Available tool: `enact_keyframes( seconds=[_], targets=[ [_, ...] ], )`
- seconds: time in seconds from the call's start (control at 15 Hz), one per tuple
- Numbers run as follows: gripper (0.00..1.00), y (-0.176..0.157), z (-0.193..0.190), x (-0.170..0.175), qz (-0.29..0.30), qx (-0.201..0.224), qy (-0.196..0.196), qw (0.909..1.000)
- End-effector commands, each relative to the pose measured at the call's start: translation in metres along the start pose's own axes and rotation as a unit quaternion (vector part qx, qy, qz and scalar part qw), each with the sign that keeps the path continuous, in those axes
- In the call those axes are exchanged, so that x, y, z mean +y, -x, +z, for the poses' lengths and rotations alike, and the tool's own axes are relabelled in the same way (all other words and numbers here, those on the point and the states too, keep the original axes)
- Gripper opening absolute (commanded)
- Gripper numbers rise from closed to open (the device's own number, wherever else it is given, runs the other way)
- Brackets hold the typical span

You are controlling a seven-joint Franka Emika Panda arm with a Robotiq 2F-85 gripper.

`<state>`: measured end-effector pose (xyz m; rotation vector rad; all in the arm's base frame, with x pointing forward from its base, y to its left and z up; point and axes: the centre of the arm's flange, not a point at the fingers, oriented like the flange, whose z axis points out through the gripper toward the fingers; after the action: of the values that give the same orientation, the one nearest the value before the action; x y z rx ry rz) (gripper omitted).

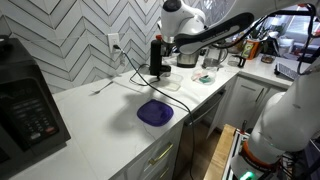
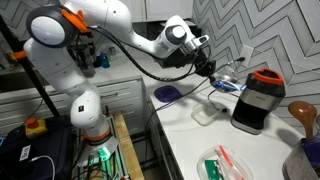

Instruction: Put the metal plate on the coffee maker

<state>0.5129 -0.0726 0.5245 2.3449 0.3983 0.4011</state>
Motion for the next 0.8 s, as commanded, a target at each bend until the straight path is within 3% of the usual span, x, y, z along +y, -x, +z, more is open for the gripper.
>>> enact_keyframes(
  seconds=[0.0,0.13,0.2,0.4,0.53,0.6,0.73],
  targets=[
    [0.01,0.001,-0.053,0.044,-0.011,0.043,0.093,0.9947],
    [0.01,0.001,-0.067,0.075,0.016,0.054,0.119,0.9913],
    [0.02,-0.002,-0.061,0.055,0.0,0.05,0.091,0.9945],
    [0.02,0.001,-0.072,0.076,0.015,0.056,0.107,0.9925],
    [0.01,-0.004,-0.065,0.054,0.032,0.031,0.095,0.9945],
    [0.01,-0.011,-0.059,0.057,0.057,0.017,0.107,0.9925],
    [0.01,-0.021,-0.046,0.067,0.077,0.006,0.093,0.9926]
  ],
)
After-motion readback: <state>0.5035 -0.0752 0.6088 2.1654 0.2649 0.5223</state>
